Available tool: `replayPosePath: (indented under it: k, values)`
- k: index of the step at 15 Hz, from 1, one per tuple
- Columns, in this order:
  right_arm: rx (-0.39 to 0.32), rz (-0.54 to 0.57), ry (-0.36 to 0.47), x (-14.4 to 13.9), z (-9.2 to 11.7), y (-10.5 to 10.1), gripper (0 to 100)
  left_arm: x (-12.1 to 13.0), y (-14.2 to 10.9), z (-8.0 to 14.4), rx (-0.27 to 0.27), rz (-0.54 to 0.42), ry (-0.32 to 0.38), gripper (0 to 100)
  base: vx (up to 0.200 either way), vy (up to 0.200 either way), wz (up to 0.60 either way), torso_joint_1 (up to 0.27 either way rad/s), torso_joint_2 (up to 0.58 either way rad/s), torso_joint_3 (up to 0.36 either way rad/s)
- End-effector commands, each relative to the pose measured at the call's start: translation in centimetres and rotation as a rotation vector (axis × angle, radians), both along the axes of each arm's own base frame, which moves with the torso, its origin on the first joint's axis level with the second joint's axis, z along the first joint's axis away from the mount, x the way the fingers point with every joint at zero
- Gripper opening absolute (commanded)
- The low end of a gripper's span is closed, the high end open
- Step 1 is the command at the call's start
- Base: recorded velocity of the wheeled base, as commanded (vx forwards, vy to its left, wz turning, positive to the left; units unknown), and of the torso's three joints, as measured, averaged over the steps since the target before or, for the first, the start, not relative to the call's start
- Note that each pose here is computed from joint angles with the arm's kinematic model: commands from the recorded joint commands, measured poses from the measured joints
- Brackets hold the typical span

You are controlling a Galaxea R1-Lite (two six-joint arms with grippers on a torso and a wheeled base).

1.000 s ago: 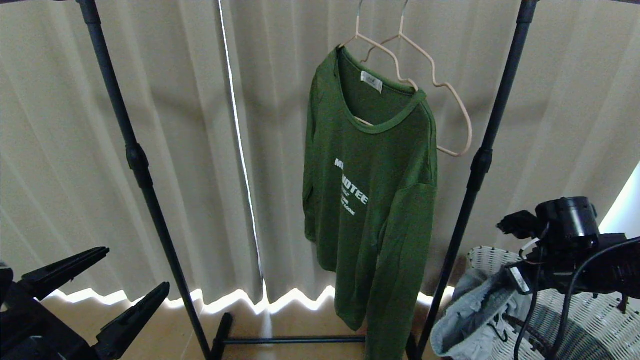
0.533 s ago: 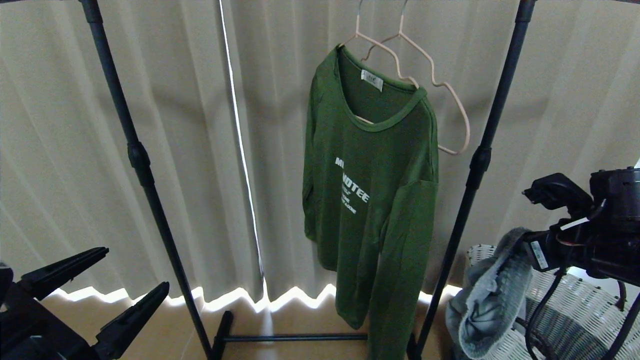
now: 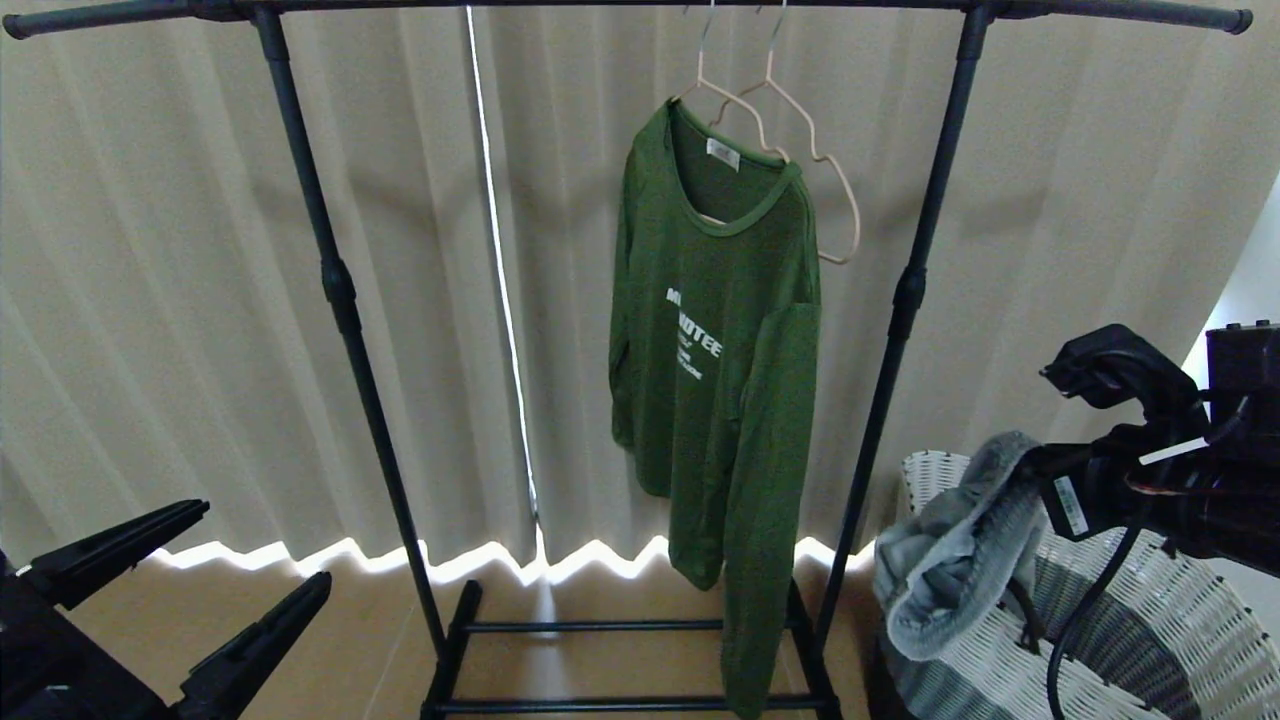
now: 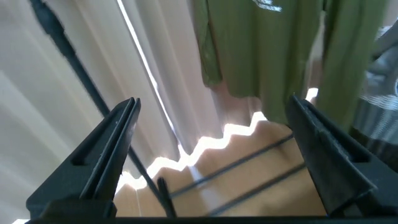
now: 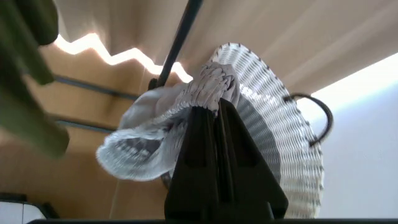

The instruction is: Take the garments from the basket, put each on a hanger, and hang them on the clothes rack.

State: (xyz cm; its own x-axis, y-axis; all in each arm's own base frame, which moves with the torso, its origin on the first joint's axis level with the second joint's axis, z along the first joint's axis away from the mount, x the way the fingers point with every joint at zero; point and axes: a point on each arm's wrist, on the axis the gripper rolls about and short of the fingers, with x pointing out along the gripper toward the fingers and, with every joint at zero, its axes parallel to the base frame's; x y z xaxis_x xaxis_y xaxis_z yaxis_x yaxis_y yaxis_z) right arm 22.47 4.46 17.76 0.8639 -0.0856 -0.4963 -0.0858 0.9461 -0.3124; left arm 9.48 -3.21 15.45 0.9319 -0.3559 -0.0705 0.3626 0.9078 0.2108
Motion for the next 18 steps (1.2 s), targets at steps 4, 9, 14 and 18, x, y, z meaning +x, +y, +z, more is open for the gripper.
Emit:
replayPosePath:
  k: [4, 9, 14, 18]
  values:
    - [0.032, 0.042, -0.015, -0.3, 0.4, 0.1, 0, -0.7, -0.4, -0.6, 0.004, -0.093, 0.011, 100, 0.000, 0.000, 0.00, 0.000, 0.00, 0.000]
    - [0.109, 0.180, -0.112, -1.7, 3.1, 0.6, 0, -0.1, -1.5, -0.5, 0.065, -0.262, 0.027, 100, 0.000, 0.000, 0.00, 0.000, 0.00, 0.000]
    - [0.167, 0.364, -0.246, -2.2, 7.2, 3.8, 0, 5.6, -5.4, 4.0, 0.118, -0.334, -0.009, 100, 0.000, 0.000, 0.00, 0.000, 0.00, 0.000]
    - [0.201, 0.483, -0.286, -3.5, 8.6, 5.7, 0, 7.5, -11.9, 3.3, 0.045, -0.463, 0.149, 100, 0.000, 0.000, 0.00, 0.000, 0.00, 0.000]
